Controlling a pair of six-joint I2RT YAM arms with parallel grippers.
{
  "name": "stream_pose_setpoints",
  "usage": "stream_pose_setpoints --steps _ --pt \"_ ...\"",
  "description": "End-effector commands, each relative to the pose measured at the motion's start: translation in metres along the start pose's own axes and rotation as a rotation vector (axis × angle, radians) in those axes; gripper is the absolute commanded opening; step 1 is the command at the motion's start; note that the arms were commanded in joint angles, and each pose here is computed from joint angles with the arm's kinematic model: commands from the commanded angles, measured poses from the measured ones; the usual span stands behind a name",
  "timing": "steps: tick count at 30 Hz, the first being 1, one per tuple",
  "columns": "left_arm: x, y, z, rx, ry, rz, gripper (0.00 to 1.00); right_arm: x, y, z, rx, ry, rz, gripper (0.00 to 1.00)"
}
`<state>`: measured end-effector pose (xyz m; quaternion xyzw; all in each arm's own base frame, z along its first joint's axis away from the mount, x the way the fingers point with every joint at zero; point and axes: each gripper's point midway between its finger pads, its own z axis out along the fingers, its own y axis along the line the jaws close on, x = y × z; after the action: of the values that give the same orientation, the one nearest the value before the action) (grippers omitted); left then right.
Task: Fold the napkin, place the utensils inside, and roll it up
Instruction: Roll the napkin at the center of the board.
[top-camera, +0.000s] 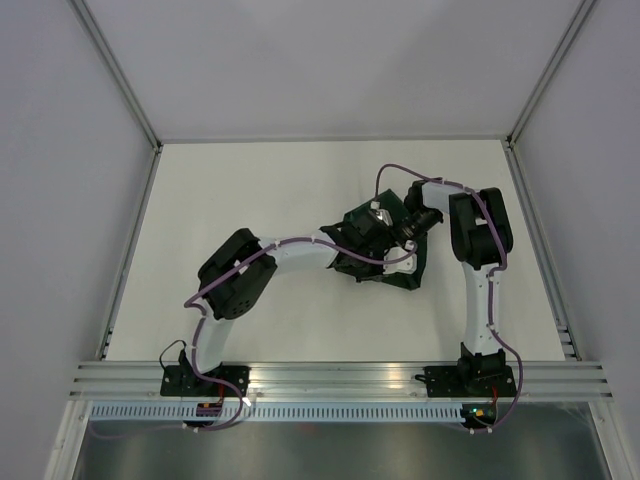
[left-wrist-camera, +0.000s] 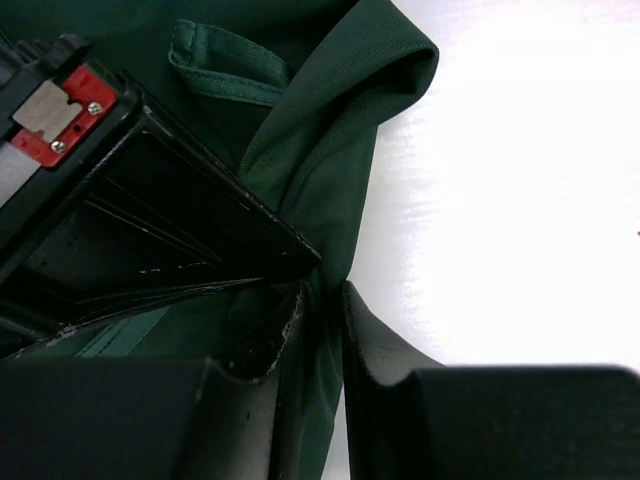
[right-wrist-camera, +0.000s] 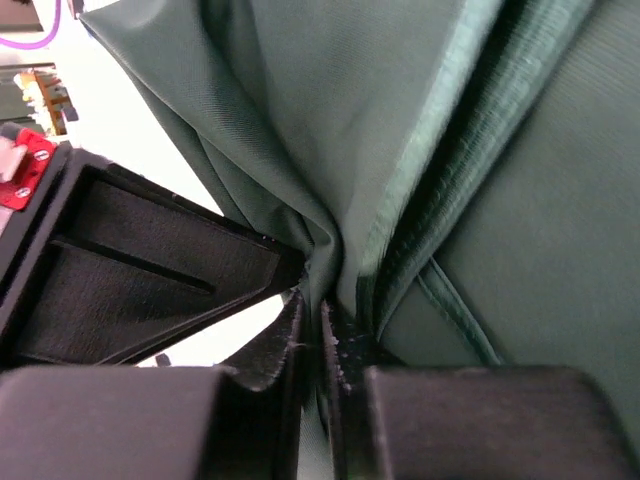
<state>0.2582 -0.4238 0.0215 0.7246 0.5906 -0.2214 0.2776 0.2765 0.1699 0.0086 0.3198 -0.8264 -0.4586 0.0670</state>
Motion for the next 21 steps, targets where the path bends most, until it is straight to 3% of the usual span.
stream_pose_setpoints --steps 1,8,16,21 --pt "0.015 -0.045 0.011 0.197 0.038 -0.190 0.02 -0.018 -0.044 -0.021 0.190 -0.047 -0.178 0.18" --pt "0.006 -0.048 0.006 0.271 0.006 -0.341 0.02 -0.041 -0.027 -0.058 0.200 -0.209 -0.221 0.41" --pt "0.006 -0.053 0.003 0.366 -0.041 -0.513 0.02 -0.046 -0.014 -0.089 0.205 -0.359 -0.239 0.45" --pt "-0.001 -0.050 0.001 0.425 -0.084 -0.608 0.02 -0.035 0.006 -0.114 0.247 -0.447 -0.336 0.45"
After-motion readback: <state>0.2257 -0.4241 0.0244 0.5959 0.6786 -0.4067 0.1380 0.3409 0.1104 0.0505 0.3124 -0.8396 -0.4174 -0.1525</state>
